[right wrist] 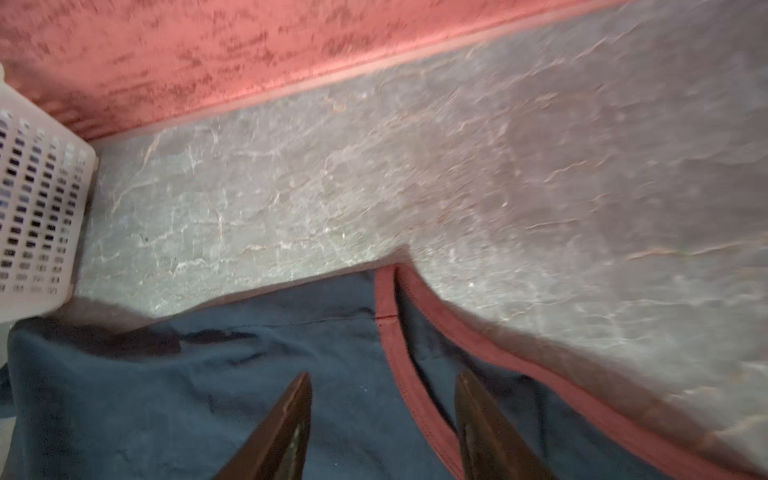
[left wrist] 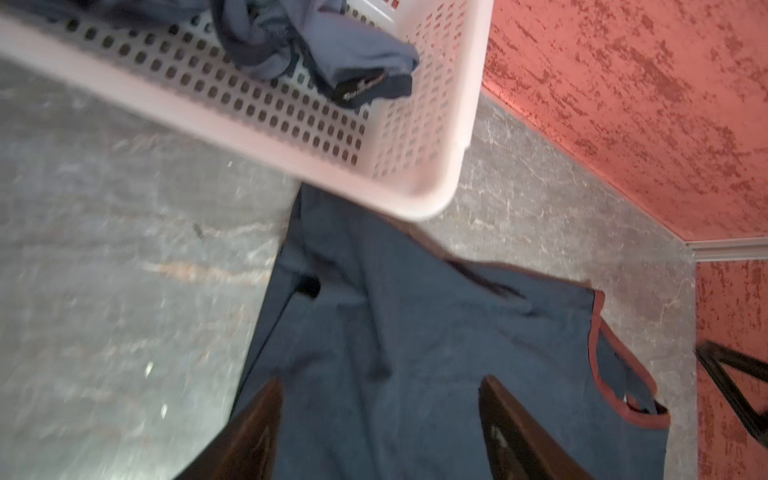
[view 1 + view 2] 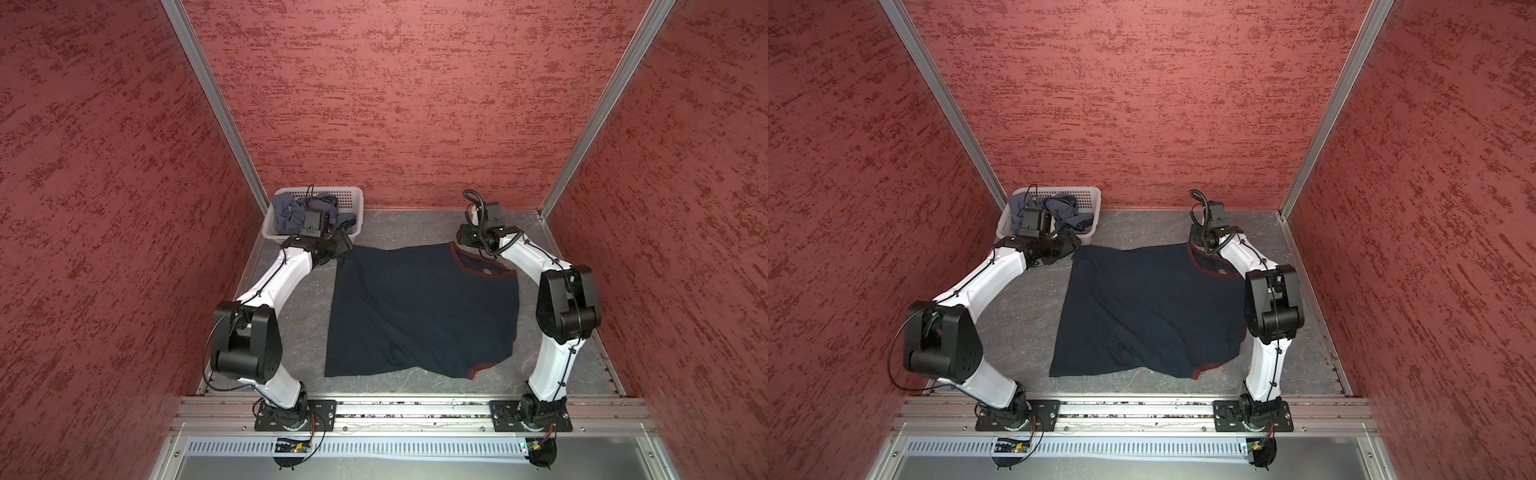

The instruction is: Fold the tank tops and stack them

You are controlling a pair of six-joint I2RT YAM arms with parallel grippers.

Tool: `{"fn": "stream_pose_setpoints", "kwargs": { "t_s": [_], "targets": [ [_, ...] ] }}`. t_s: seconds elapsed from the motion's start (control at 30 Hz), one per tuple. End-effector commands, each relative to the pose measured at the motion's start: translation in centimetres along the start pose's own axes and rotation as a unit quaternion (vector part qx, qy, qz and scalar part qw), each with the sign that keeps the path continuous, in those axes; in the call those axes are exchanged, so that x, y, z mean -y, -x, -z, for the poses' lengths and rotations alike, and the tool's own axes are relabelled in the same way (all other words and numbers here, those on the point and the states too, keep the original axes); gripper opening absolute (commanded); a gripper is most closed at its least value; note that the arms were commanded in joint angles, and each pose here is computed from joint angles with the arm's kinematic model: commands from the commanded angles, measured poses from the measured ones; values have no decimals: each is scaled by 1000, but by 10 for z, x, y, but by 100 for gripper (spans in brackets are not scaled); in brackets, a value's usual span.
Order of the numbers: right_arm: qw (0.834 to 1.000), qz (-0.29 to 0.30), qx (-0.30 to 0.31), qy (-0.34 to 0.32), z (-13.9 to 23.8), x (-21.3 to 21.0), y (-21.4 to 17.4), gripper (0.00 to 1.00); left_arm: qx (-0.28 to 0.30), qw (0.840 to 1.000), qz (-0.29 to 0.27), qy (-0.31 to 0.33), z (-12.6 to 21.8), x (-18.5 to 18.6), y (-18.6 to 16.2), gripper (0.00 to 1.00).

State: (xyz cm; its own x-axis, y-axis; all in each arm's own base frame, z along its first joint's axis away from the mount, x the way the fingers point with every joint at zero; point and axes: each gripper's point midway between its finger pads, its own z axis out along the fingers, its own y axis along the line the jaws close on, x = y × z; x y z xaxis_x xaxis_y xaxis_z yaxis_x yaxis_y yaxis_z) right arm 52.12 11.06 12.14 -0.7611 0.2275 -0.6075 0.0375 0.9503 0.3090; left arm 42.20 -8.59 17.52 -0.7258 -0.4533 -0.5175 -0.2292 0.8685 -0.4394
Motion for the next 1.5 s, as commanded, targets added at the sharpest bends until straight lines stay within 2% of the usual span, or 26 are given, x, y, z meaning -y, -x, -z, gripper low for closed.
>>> {"fn": "stream_pose_setpoints", "kwargs": {
  "t_s": [0.0,0.27,0.53,0.93,1.07,1.3,1.47],
  "targets": [
    [999,9,-36,17,-21,-3,-14,56,-3,1000,-3,-1,8,-3,-26,76],
    [997,12,-70,21,-56,-1,-22,51,-118,993,-18,-4,2,-12,-131,76],
    [996,6,-89,30,-66,-1,-35,42,-170,985,-6,23,5,-37,-182,75],
    [994,7,-104,21,-77,3,-40,42,-201,978,20,52,3,-63,-215,75],
    [994,7,-104,22,-77,2,-39,36,-205,976,22,65,1,-70,-219,76],
    [995,12,-93,15,-72,2,-30,16,-202,974,38,96,1,-89,-223,76],
    [997,19,-73,-5,-64,6,-15,7,-202,971,53,114,2,-105,-228,76]
  ]
}}
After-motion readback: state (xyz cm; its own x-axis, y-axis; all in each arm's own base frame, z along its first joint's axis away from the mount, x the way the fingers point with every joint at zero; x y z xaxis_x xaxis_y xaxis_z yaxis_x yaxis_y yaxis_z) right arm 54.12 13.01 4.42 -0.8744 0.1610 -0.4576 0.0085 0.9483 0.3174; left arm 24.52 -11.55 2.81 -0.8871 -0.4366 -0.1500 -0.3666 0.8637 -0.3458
